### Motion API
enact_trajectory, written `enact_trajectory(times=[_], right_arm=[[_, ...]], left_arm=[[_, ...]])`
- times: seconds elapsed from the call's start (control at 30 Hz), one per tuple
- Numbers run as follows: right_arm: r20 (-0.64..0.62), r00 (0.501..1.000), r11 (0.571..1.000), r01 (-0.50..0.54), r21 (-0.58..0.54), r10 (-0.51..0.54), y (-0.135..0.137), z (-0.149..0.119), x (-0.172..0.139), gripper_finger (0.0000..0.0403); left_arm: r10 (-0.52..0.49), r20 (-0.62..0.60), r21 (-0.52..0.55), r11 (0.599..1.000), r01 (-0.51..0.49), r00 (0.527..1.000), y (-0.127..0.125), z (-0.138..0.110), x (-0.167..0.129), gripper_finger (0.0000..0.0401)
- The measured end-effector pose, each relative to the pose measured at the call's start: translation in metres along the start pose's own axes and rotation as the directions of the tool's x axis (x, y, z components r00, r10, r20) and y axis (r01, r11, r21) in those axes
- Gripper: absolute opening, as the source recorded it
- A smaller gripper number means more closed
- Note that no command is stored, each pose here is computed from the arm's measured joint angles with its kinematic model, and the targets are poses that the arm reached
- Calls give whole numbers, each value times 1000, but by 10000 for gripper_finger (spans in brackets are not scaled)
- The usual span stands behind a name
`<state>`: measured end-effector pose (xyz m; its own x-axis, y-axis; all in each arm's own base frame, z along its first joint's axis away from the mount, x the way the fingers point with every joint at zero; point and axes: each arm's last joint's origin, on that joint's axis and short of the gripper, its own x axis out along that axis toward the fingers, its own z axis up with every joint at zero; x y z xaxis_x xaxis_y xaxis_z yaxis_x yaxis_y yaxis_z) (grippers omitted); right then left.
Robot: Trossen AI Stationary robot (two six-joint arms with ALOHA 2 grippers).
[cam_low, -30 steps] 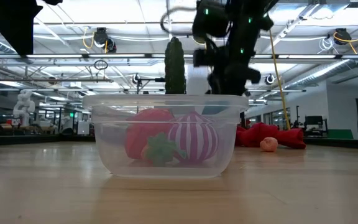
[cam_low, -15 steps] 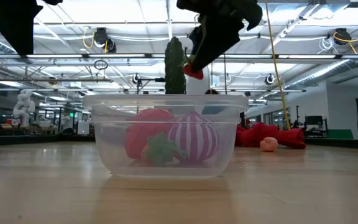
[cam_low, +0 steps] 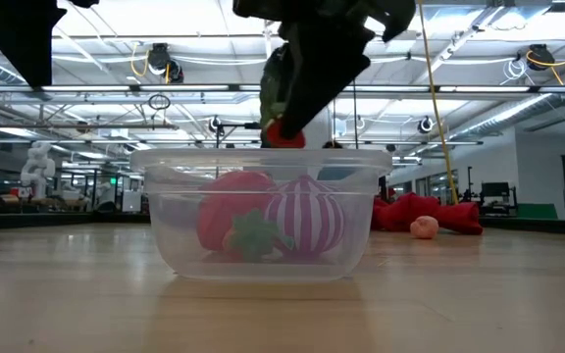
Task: Pick and placing Produce into tupperware
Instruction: Put the strawberry into the transparent container
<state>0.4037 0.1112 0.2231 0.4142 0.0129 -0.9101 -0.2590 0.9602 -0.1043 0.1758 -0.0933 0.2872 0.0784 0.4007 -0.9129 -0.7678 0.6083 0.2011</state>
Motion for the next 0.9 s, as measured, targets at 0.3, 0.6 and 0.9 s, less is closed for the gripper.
enact_trajectory(times=[0.3, 0.6, 0.9], right_arm=[[-61, 998, 998, -16, 58, 19, 22, 8, 13, 155], [-61, 998, 996, -24, 89, 30, 34, 8, 11, 155], [-102, 994, 995, -12, 99, 22, 27, -1, 20, 155]], left_arm=[[0, 0, 11, 1000, 0, 1000, 0, 0, 0, 175], [-2, 0, 14, 1000, 2, 1000, 0, 0, 0, 175], [-11, 2, 11, 1000, 11, 1000, -1, 0, 0, 175]])
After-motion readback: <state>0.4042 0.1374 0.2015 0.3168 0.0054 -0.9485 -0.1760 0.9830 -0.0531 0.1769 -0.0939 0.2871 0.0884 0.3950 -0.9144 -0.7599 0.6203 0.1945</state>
